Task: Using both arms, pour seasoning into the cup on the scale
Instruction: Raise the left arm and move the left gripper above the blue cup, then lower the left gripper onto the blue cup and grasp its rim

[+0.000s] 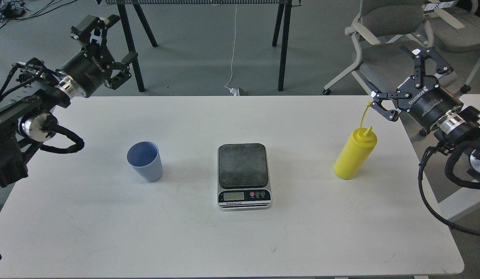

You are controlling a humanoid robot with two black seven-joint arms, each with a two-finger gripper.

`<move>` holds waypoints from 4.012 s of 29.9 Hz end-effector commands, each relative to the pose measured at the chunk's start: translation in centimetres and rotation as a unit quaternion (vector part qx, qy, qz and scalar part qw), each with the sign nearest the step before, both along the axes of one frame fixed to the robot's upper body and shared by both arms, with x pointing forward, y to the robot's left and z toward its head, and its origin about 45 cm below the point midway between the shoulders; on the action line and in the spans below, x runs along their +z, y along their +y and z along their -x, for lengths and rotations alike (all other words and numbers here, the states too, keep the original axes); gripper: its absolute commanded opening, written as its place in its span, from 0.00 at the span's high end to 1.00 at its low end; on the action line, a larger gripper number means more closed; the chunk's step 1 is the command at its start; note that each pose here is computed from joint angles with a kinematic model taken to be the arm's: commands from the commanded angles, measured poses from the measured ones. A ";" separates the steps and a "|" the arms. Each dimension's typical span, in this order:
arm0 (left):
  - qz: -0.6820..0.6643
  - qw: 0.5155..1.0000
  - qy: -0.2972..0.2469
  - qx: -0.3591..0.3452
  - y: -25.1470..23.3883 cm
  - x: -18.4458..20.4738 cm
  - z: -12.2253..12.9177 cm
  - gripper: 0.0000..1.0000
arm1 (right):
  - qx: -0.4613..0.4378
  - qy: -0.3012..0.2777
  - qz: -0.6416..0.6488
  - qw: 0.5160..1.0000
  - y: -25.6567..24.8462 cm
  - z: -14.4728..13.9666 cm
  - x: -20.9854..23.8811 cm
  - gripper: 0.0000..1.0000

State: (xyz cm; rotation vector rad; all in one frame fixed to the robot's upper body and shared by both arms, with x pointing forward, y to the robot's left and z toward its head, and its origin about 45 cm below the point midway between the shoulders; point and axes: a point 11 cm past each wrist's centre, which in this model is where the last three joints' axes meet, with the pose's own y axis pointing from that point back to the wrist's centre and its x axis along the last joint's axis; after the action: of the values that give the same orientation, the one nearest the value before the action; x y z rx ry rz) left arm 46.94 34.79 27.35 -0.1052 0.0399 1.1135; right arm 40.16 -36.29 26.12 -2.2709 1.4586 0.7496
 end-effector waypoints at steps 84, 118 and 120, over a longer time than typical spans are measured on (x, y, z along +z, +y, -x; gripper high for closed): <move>-0.828 0.272 -0.067 -0.485 -4.7 -6.5 3.9 0.07 | -0.001 0.012 -0.012 1.000 0.2 0.8 -1.2 0.01; -0.812 0.305 -0.040 -0.496 -6.4 -10.9 4.1 0.27 | -0.012 0.017 -0.009 1.000 -0.7 1.3 -1.8 0.01; -0.811 0.310 -0.039 -0.496 -6.5 -10.8 4.1 0.32 | -0.013 0.016 -0.009 1.000 -0.7 1.3 -1.8 0.01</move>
State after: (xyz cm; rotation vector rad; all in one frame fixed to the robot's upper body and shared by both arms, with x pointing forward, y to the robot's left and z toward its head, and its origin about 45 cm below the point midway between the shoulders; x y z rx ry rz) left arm 42.92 28.37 16.58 1.5627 -1.0232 -0.5847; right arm 38.85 -36.94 24.27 -2.2345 1.4863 0.7960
